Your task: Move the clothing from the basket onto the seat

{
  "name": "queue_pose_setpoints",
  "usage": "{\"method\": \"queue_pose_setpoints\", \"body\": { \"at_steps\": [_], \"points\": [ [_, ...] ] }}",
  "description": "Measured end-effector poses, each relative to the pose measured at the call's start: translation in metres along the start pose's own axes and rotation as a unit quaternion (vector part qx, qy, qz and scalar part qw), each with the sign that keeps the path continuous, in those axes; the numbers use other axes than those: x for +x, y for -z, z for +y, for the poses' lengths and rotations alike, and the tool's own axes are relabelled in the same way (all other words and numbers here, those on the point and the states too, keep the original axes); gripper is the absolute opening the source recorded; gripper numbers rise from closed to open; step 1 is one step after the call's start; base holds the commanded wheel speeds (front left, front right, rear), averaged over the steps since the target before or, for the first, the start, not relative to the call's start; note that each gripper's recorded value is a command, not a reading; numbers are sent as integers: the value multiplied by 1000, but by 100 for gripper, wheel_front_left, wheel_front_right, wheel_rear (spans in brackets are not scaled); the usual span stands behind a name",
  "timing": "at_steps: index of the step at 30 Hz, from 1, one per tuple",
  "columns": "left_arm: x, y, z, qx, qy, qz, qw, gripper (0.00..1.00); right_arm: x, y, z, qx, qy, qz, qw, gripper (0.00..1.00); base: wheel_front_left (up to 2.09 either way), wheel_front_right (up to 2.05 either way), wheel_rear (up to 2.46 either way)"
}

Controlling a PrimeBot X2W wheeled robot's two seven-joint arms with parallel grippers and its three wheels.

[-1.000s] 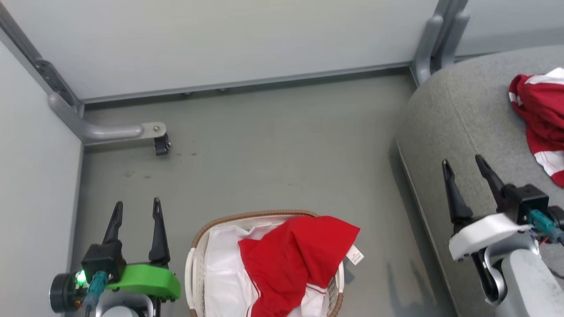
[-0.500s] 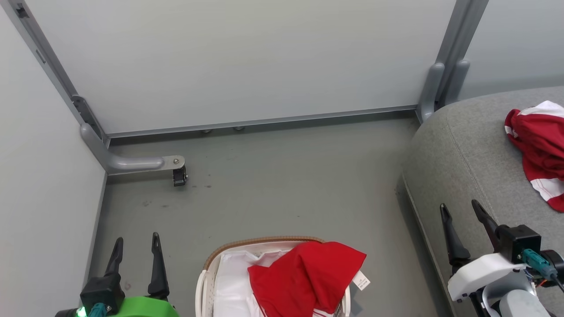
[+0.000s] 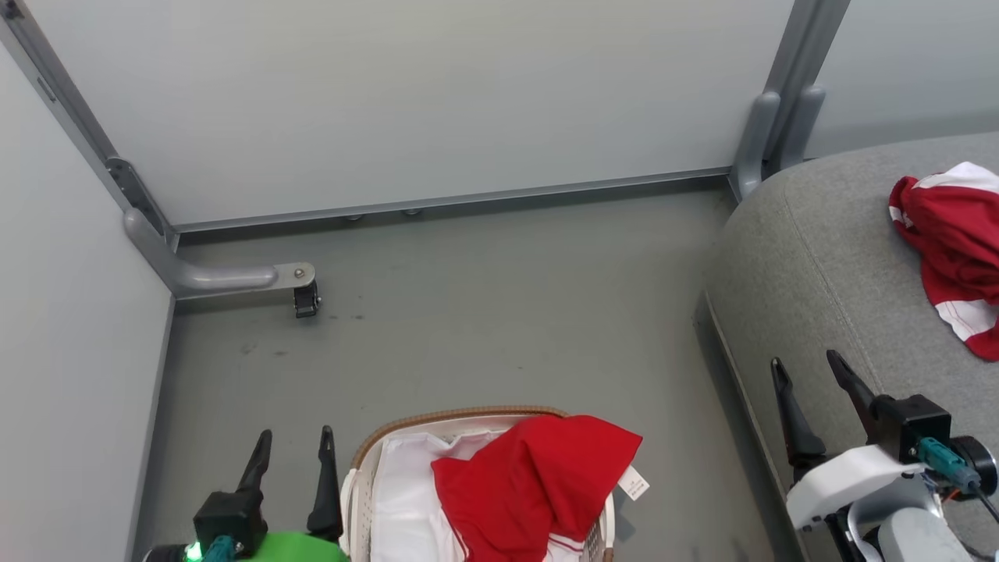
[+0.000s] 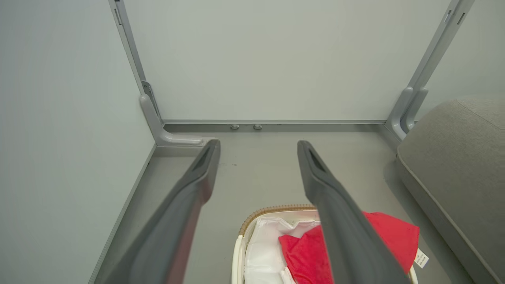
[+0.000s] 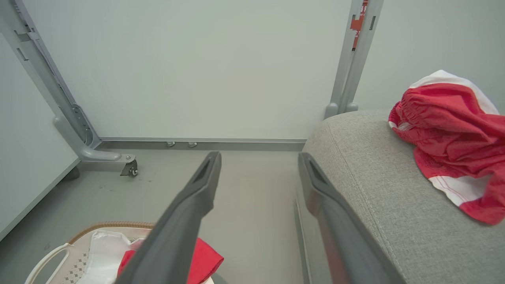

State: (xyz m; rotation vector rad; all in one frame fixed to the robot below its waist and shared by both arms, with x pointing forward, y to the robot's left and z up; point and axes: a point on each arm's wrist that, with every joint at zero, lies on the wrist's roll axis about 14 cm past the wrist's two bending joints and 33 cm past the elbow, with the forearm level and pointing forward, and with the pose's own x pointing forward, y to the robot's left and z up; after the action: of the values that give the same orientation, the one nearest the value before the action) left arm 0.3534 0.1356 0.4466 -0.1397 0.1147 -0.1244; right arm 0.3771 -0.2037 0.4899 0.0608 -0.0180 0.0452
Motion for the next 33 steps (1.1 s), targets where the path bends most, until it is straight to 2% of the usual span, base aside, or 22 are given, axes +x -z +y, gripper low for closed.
{"method": "queue_pose_setpoints", "body": {
  "at_steps": [5, 15, 21, 33],
  "points": [
    [20, 9, -25, -22, 39, 18, 999, 100, 19, -6, 3, -7, -10, -9, 1000, 100, 0, 0, 0],
    [58, 65, -69, -48, 111, 107, 987, 100, 55, 7, -1, -12, -16, 3, 1000, 100, 0, 0, 0],
    [74, 107, -89, -66, 141, 170, 973, 100, 63, 32, -13, -15, -2, 33, 999, 100, 0, 0, 0],
    [91, 186, -122, -78, 190, 281, 937, 100, 80, 58, -33, -26, 20, 56, 998, 100, 0, 0, 0]
  ]
}}
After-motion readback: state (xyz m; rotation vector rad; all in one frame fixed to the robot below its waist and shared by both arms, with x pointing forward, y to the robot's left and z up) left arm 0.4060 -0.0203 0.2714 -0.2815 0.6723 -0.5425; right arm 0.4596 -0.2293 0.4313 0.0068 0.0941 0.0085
